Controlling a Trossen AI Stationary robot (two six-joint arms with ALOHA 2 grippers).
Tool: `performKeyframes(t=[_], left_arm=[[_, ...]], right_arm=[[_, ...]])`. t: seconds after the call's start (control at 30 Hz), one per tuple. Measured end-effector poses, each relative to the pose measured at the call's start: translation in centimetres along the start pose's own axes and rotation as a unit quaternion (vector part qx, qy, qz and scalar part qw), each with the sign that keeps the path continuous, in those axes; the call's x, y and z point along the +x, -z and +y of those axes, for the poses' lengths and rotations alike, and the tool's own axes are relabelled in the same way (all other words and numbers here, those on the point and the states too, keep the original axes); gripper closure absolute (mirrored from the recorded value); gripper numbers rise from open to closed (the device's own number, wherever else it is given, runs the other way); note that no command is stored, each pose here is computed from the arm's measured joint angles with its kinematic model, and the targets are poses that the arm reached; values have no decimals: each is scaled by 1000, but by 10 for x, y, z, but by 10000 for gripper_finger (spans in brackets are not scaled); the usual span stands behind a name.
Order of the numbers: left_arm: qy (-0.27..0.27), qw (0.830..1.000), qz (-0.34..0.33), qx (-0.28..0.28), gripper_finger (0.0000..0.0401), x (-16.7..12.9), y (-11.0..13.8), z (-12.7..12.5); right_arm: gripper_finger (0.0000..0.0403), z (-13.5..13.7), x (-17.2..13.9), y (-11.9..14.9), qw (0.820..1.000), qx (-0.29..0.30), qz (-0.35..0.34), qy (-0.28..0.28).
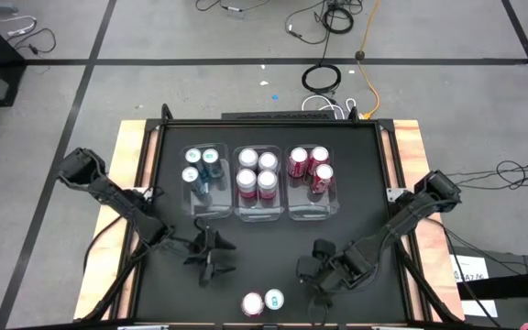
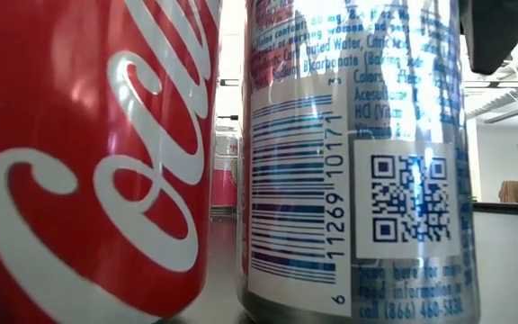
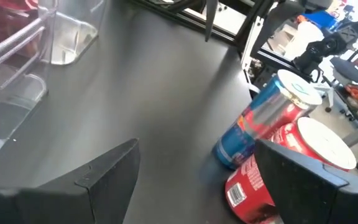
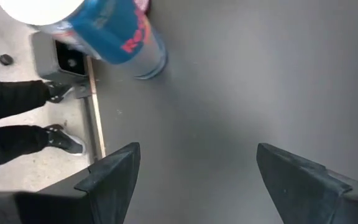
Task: Sort soda cans
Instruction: Put the blue soda can into the left transparent bin
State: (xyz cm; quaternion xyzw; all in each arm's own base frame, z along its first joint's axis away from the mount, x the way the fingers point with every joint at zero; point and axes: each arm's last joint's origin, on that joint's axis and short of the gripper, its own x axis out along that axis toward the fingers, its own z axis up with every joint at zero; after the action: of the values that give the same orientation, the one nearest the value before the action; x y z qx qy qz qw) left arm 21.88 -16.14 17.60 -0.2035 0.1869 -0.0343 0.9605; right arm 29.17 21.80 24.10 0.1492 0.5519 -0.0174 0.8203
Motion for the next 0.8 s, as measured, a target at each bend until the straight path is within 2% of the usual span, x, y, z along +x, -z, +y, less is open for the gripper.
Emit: performKeyframes(t=[0.47, 0.63, 0.8], left_arm=[[2, 1000, -3, -2, 76, 0, -1, -1], [0, 1000, -3, -2, 76, 0, -1, 0], [-3, 1000, -2, -1, 76, 1, -1, 1]], right_arm=[[90, -4, 1, -6, 999, 24, -24, 17], [90, -1, 2, -7, 999, -9, -34, 7], [90, 15, 18, -12, 995, -53, -72, -39]])
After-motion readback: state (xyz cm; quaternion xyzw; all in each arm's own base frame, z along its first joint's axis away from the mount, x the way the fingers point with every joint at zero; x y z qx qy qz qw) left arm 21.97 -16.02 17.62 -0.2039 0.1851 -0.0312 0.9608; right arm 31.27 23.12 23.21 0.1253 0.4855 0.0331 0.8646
